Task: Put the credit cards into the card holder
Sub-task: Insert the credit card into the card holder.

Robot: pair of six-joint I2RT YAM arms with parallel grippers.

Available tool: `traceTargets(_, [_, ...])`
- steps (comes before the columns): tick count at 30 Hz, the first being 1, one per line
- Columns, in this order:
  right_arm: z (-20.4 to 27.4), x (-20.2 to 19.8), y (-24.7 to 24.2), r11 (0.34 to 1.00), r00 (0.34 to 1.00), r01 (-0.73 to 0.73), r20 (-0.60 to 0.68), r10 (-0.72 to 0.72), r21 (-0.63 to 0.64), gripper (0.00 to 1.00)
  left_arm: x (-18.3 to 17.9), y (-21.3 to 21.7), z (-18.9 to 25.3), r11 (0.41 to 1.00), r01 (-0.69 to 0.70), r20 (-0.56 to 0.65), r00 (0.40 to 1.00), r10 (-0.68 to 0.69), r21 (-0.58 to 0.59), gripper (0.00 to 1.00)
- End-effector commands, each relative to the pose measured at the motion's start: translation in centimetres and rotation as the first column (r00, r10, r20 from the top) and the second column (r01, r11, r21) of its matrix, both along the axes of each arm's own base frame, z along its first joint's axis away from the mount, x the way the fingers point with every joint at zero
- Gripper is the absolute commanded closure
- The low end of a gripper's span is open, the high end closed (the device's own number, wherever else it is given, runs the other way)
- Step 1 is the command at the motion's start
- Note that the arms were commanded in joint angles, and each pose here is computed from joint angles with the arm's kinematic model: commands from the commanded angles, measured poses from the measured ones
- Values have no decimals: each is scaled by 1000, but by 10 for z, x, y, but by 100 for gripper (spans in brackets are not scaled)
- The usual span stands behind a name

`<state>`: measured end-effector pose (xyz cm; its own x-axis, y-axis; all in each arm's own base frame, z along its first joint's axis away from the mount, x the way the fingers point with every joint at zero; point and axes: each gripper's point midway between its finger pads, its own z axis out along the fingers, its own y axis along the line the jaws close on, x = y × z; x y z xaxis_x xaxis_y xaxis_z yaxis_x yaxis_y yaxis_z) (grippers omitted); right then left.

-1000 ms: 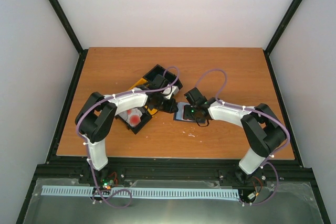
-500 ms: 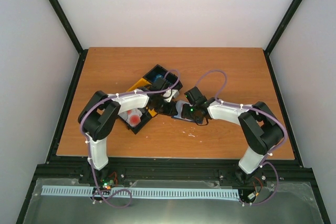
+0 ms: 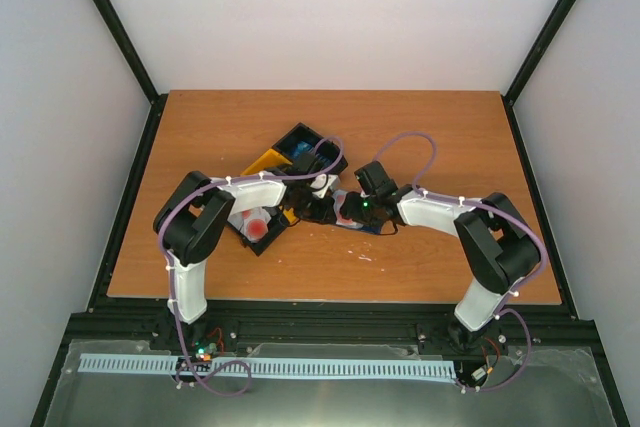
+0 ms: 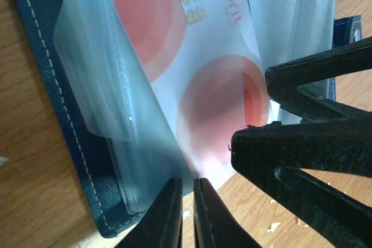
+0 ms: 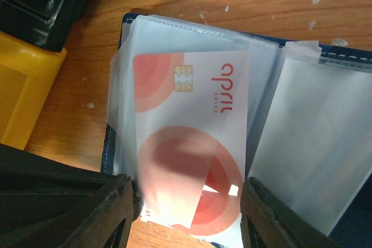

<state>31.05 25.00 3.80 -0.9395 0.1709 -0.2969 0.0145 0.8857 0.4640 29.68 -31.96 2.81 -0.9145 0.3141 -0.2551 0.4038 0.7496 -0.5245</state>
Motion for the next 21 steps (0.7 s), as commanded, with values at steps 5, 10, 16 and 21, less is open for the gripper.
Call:
traceTargets(5, [-6, 3, 0, 997, 998, 63, -23, -62, 39, 52, 8, 6, 3, 999, -31, 26, 999, 31, 23, 92])
traceTargets(10, [3, 1, -4, 999, 999, 29, 37, -30, 32, 53, 9, 9, 16, 999, -47, 61, 997, 46, 12, 88])
traceTargets(16, [14, -8, -14, 997, 995, -60, 79, 64, -47, 46, 21, 6, 41, 997, -69, 118, 990, 73, -38, 68])
traceTargets(21, [13, -15, -21, 974, 979, -168, 88, 182, -150, 50, 32, 8, 40, 994, -106, 126, 986, 107, -18, 68])
